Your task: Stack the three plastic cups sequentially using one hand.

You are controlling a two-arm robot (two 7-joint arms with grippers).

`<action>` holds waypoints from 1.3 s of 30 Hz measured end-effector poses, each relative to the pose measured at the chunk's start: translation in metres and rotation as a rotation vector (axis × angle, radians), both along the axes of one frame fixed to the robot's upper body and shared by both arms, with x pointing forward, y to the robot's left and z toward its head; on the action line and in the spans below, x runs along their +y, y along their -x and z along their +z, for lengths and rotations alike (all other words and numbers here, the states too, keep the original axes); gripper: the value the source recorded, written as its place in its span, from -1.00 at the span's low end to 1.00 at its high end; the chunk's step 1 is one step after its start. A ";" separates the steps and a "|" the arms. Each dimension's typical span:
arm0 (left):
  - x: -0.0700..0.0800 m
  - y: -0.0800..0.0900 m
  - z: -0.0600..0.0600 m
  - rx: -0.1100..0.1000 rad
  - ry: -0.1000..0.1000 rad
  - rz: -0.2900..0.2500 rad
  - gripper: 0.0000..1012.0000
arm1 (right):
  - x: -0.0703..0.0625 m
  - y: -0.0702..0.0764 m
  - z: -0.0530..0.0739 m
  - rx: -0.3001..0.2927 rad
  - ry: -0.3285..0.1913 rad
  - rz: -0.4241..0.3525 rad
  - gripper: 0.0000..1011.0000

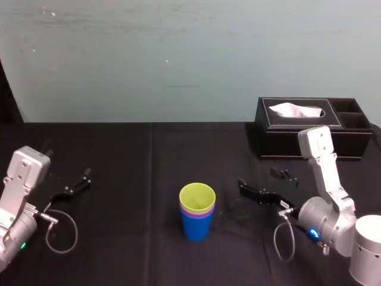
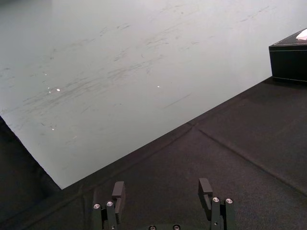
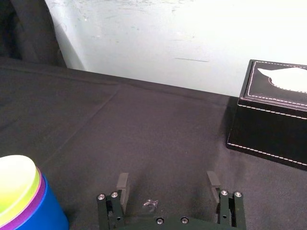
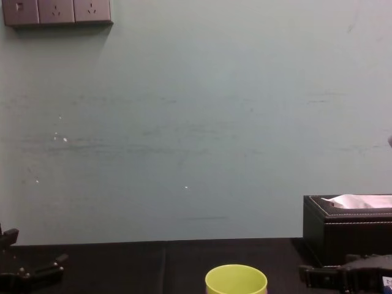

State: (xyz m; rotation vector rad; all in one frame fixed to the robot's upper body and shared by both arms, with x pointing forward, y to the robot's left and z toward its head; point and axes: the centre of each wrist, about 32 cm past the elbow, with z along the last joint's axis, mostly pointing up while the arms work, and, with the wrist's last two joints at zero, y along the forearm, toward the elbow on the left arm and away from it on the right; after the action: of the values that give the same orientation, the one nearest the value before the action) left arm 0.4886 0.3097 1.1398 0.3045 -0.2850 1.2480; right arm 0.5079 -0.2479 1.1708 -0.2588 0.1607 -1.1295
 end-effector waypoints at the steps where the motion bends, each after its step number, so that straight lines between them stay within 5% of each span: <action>1: 0.000 0.000 0.000 0.000 0.000 0.000 0.98 | 0.000 0.000 0.000 0.000 0.000 0.000 0.98; 39: 0.000 0.000 0.000 0.000 0.000 0.000 0.98 | 0.000 0.000 0.001 -0.003 -0.002 -0.002 0.98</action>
State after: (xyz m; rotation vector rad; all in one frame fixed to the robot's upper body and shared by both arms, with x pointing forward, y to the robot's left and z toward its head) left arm 0.4886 0.3096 1.1398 0.3044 -0.2850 1.2479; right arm 0.5079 -0.2475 1.1714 -0.2556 0.1596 -1.1312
